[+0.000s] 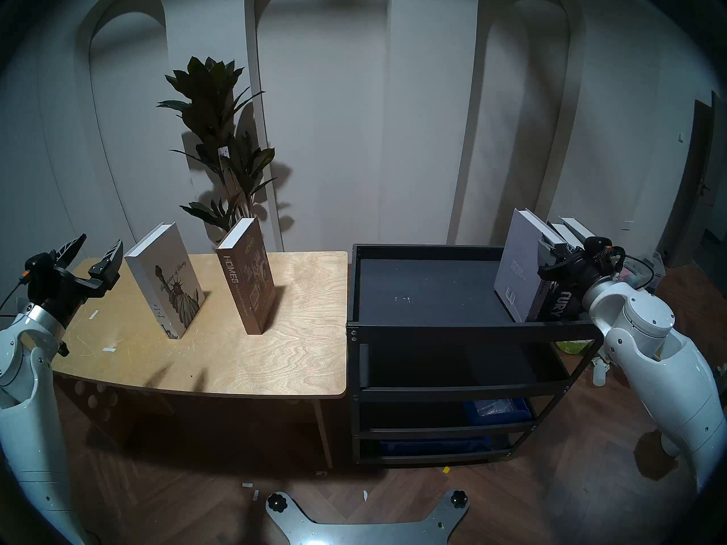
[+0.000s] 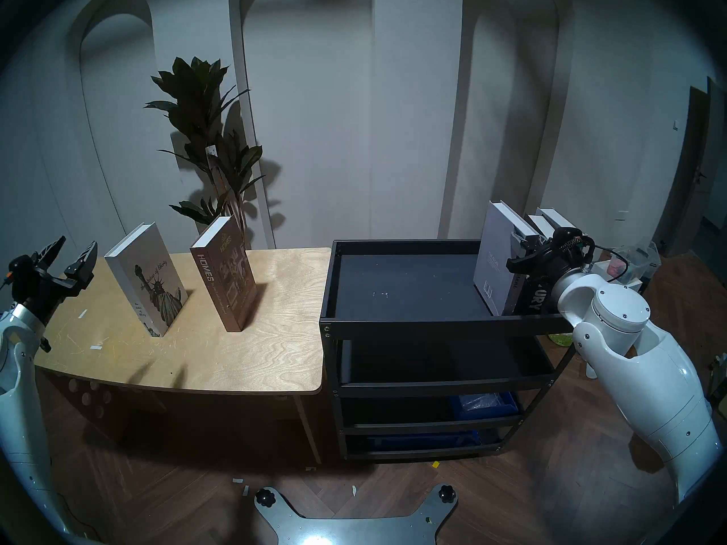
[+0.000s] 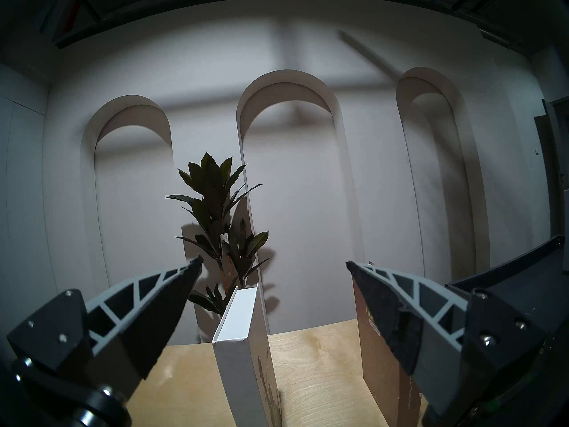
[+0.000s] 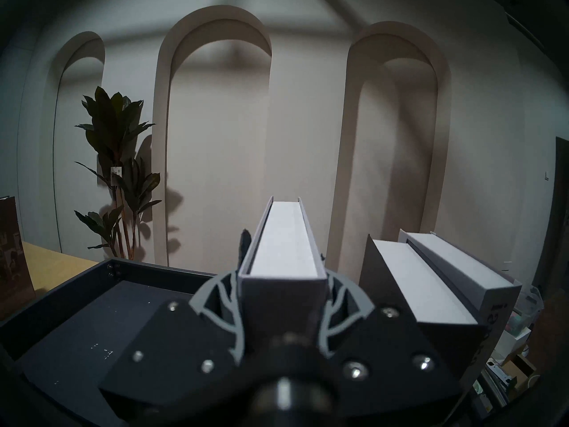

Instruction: Move the books from the display table onto the shelf, standing them upright with spines facing out and tallest at one end

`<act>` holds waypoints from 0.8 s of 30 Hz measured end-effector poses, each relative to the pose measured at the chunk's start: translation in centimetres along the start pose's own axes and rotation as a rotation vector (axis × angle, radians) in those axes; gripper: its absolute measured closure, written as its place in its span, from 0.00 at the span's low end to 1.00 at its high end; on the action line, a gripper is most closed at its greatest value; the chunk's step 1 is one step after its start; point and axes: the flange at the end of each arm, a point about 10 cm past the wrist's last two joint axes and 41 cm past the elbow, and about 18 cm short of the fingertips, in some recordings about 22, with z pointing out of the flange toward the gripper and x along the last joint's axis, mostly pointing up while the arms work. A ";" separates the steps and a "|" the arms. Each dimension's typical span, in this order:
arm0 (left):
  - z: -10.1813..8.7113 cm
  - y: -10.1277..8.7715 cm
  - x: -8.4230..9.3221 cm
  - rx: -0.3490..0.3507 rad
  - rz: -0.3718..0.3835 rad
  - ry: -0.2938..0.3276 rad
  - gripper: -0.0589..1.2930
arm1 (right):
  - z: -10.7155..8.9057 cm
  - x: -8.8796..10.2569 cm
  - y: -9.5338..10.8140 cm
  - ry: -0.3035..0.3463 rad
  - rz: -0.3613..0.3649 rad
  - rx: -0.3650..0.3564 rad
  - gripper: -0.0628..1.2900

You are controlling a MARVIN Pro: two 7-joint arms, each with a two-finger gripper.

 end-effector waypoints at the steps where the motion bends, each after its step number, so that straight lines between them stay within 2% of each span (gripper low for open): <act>1: 0.0 0.0 0.0 0.000 0.000 0.000 0.01 | -0.1 -0.2 0.0 -0.002 0.005 0.000 0.75; 10: 0.0 0.0 0.0 0.000 0.000 0.000 0.01 | -0.6 -1.0 0.0 0.008 0.036 -0.006 0.75; 24: 0.0 0.0 0.0 0.000 0.000 0.000 0.01 | -0.5 -1.2 1.5 0.021 0.032 -0.028 0.75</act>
